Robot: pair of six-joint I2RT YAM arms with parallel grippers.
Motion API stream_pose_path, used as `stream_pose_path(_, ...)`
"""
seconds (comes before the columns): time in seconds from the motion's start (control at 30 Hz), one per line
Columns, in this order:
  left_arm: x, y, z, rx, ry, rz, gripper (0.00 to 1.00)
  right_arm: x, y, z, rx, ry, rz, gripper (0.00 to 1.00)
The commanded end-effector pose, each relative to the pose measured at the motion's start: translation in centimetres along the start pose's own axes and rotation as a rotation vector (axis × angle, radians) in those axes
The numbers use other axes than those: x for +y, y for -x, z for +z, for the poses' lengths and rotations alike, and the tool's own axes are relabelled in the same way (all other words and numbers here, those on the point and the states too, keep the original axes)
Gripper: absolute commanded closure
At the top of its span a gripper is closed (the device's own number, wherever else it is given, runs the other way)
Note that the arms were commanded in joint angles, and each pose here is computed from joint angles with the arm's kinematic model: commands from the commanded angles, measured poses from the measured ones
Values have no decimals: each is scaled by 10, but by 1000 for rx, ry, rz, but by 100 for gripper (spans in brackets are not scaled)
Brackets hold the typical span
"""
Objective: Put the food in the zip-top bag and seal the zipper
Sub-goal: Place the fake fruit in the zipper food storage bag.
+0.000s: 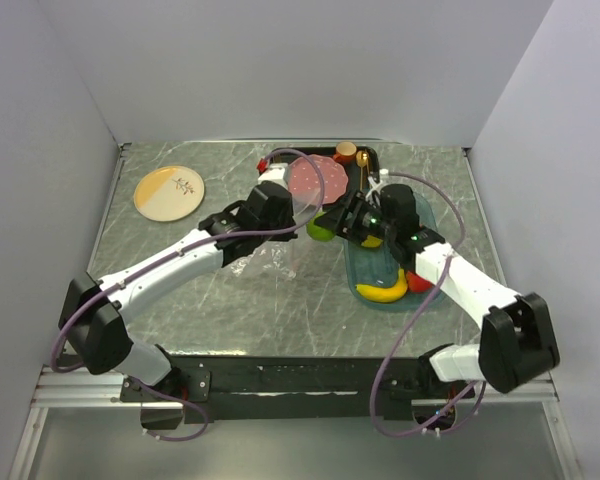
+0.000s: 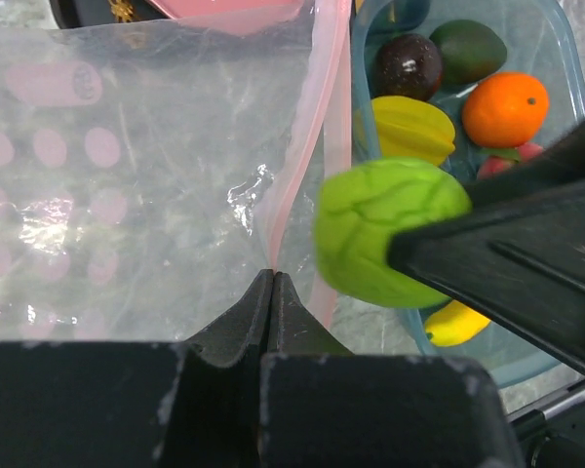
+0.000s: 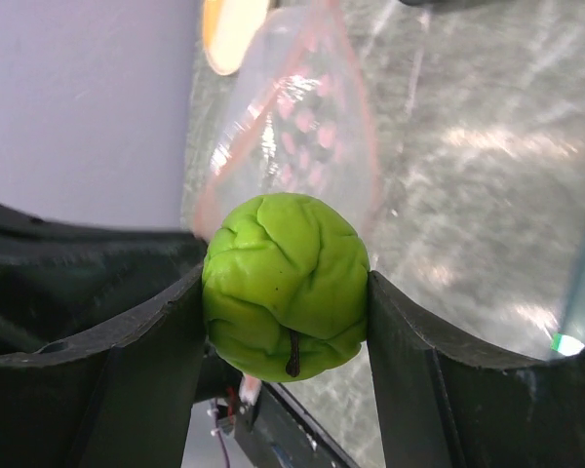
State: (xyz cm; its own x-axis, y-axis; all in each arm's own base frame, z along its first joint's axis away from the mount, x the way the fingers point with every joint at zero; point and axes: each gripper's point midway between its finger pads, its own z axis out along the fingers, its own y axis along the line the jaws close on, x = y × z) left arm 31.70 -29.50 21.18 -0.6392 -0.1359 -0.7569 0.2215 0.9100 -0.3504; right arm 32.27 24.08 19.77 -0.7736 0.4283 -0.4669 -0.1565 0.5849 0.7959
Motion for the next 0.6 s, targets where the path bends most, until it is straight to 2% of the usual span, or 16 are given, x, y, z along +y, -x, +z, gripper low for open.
stream_pose_path(0.0, -15, 10, -5, -27, -70, -32, 99, 44, 17, 1, -51, 150, -31, 71)
stream_pose_path(0.13, -16, 12, -5, -33, -74, -34, 99, 33, 3, 20, 27, 71, -41, 69)
stream_pose_path(0.33, -18, 20, -10, -61, -86, -37, 99, 27, -6, 32, 45, 82, -40, 69)
stream_pose_path(0.57, -21, 20, -15, -71, -117, -34, 99, 25, -12, 49, 100, 99, -38, 64)
